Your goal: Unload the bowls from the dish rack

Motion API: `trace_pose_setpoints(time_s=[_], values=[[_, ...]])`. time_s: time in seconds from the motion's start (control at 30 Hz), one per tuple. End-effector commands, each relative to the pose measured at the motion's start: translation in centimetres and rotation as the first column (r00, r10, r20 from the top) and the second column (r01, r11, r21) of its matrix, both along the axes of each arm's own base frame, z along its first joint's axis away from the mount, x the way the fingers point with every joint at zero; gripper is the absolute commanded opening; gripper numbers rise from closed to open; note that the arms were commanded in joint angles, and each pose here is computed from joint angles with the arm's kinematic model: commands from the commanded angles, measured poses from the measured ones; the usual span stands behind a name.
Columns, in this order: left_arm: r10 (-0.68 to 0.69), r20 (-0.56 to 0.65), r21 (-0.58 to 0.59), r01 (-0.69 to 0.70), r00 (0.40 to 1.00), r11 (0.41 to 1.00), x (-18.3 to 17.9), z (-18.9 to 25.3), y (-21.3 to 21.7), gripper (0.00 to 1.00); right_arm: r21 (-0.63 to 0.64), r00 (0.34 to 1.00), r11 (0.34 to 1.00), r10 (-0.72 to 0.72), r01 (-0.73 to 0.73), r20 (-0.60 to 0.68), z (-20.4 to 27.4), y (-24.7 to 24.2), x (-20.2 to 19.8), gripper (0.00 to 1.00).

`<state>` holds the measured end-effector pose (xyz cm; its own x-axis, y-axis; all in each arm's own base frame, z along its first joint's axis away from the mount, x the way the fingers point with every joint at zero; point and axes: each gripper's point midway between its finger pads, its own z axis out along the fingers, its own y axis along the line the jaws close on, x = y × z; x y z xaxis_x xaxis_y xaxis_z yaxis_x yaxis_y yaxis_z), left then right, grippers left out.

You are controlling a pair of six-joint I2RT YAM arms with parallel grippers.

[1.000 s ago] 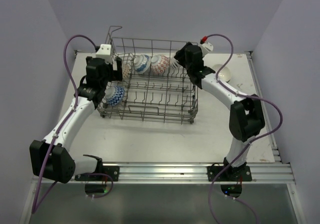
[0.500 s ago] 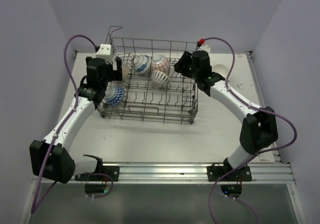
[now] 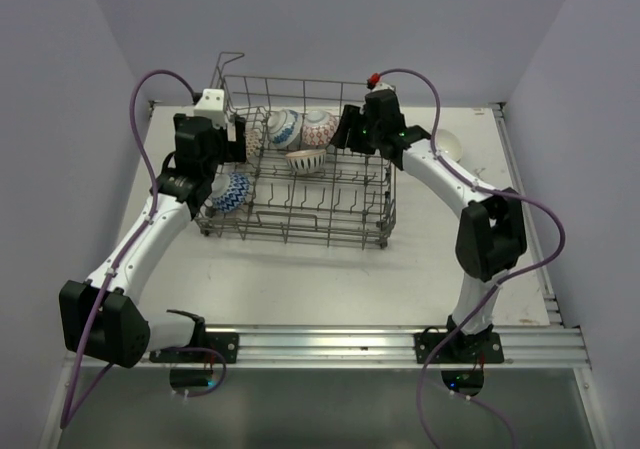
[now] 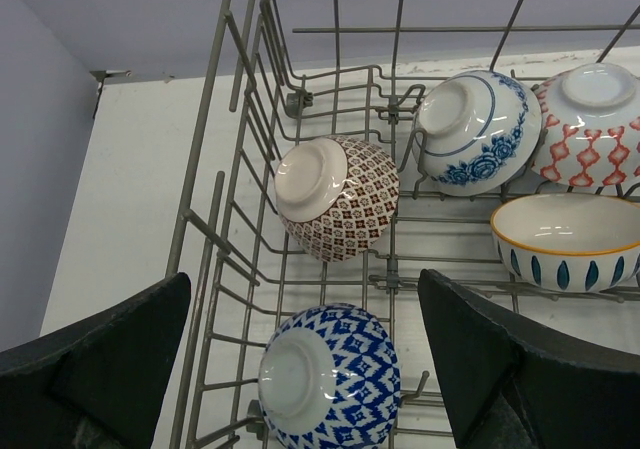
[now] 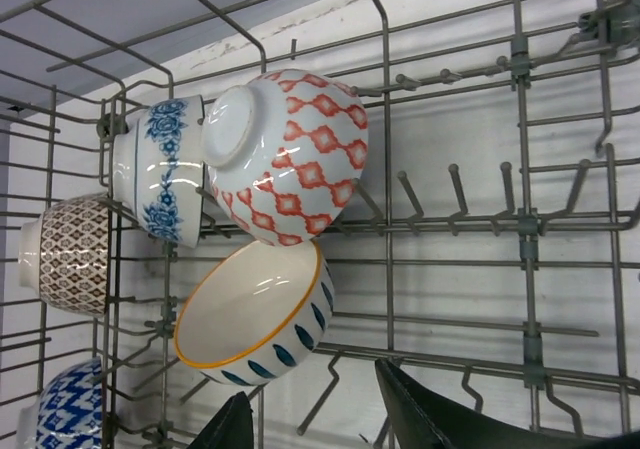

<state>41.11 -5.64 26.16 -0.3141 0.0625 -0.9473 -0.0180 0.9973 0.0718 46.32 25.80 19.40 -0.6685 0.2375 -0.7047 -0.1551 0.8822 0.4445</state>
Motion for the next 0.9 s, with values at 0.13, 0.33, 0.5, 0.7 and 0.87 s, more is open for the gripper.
trace_pose_setpoints(time_s=[0.13,0.33,0.5,0.7,0.87], values=[[-0.005,0.075,-0.014,0.006,0.997,1.000,0.1,3.2,-0.2,1.00,0.041,0.997,0.999,0.003,0.000,-0.071,-0.3,2.2,0.9,0.59],[-0.007,0.075,-0.018,0.008,0.997,1.000,0.1,3.1,-0.3,1.00,0.026,0.988,1.000,-0.003,0.007,-0.153,-2.1,3.7,2.5,0.66],[-0.005,0.076,-0.018,0.006,0.997,1.000,0.1,3.2,-0.2,1.00,-0.009,0.976,1.000,0.016,-0.018,-0.218,-4.0,5.0,3.2,0.69],[-0.003,0.079,-0.015,0.004,0.997,1.000,0.0,3.3,-0.2,1.00,-0.023,0.946,0.995,0.082,-0.094,-0.315,-6.5,6.0,2.1,0.65],[-0.001,0.084,-0.016,0.003,0.996,1.000,-0.1,3.5,-0.1,1.00,0.009,0.904,0.978,0.195,-0.208,-0.381,-6.7,6.5,0.6,0.54]])
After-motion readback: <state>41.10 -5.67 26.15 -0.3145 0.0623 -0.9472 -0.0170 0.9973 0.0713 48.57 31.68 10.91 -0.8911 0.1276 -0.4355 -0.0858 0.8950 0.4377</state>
